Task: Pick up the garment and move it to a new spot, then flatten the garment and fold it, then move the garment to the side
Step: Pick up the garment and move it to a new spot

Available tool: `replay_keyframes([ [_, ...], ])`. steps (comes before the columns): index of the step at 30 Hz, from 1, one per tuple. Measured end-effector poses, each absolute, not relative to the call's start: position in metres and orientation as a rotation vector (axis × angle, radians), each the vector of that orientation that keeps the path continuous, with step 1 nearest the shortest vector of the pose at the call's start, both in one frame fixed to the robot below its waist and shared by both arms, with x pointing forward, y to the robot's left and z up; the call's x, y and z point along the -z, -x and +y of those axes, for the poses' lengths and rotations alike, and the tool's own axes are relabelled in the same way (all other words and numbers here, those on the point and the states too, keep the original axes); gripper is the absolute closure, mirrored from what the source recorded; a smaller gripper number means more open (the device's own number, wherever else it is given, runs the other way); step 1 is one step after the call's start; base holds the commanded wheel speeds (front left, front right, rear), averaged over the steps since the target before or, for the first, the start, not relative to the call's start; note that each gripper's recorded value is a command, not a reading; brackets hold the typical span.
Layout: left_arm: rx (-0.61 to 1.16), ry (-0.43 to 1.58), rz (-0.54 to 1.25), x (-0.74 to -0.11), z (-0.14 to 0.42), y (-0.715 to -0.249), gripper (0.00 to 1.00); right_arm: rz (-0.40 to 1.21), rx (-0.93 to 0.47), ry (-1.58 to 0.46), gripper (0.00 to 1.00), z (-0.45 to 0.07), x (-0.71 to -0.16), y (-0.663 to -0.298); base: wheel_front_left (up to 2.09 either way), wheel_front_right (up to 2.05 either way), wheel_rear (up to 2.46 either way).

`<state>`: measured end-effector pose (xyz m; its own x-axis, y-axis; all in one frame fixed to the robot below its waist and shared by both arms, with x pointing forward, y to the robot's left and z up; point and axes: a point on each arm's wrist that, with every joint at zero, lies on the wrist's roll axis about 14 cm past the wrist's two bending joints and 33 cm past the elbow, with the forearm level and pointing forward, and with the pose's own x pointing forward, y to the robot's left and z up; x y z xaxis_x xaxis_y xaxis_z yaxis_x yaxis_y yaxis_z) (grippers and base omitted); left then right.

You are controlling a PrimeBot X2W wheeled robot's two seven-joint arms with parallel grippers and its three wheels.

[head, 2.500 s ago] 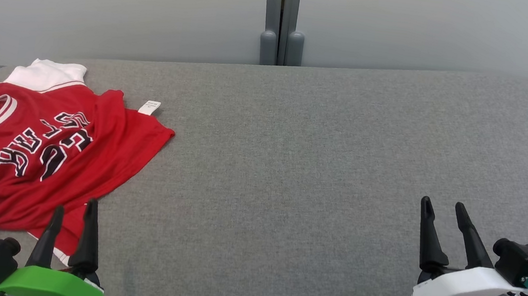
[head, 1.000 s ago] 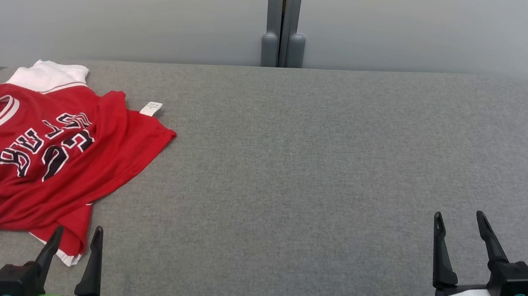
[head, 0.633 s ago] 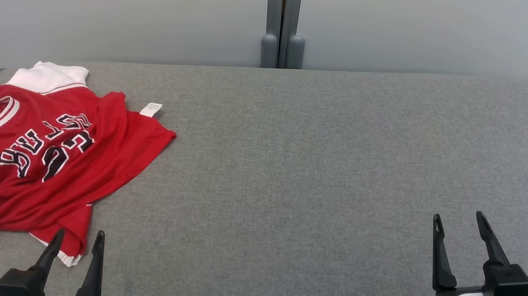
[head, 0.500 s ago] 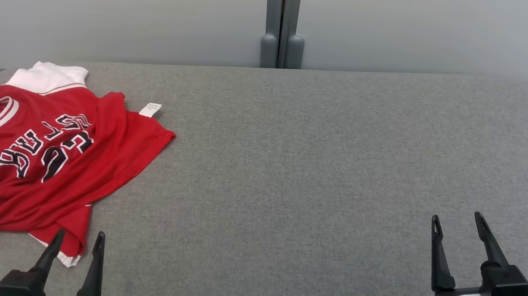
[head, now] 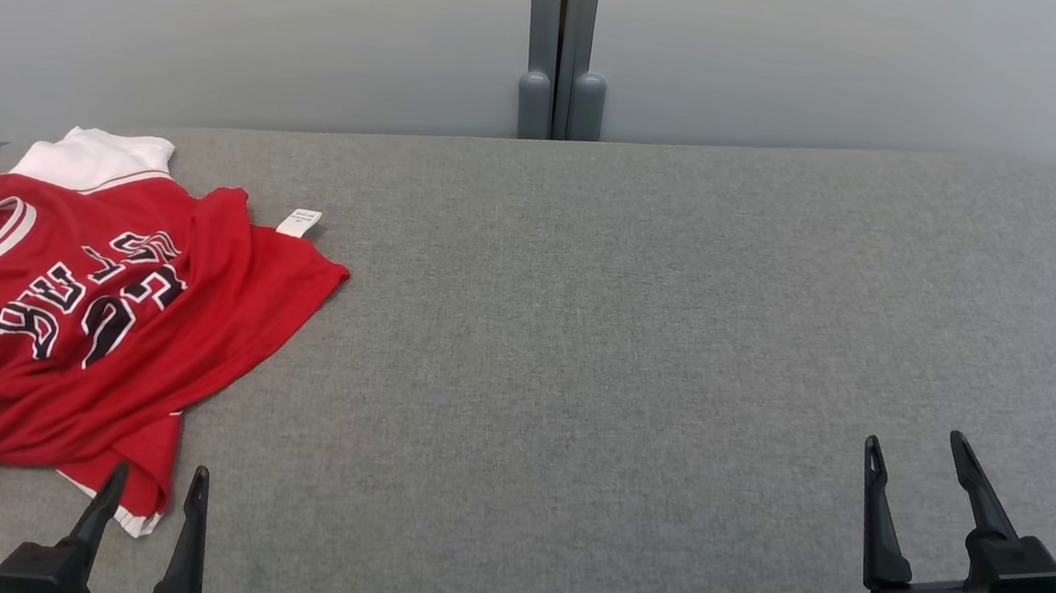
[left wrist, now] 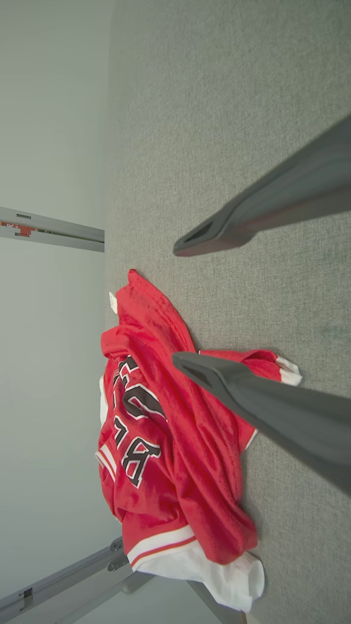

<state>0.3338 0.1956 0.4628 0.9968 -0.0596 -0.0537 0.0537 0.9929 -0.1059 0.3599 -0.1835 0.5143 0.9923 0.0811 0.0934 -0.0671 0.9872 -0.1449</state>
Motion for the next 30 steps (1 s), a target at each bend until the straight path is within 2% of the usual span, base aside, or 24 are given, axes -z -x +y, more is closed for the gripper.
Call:
replay_keyframes([
  [7,0.047,0.114,0.056,-0.463,0.197,-0.329,0.0,-0.097,-0.105,0.14,0.0,-0.173,-0.513,-0.361,0.0,0.0,0.0],
  [13,-0.01,0.118,0.066,-0.459,0.215,-0.315,0.0,-0.072,-0.196,0.113,0.0,-0.144,-0.503,-0.364,0.0,0.0,0.0],
  [26,-0.277,0.152,0.092,-0.444,0.281,-0.244,0.0,-0.113,-0.54,0.081,0.0,-0.025,-0.512,-0.382,0.0,0.0,0.0],
  [30,-0.275,0.182,0.05,-0.457,0.283,-0.26,0.0,-0.141,-0.608,0.095,0.0,0.001,-0.517,-0.393,0.0,0.0,0.0],
])
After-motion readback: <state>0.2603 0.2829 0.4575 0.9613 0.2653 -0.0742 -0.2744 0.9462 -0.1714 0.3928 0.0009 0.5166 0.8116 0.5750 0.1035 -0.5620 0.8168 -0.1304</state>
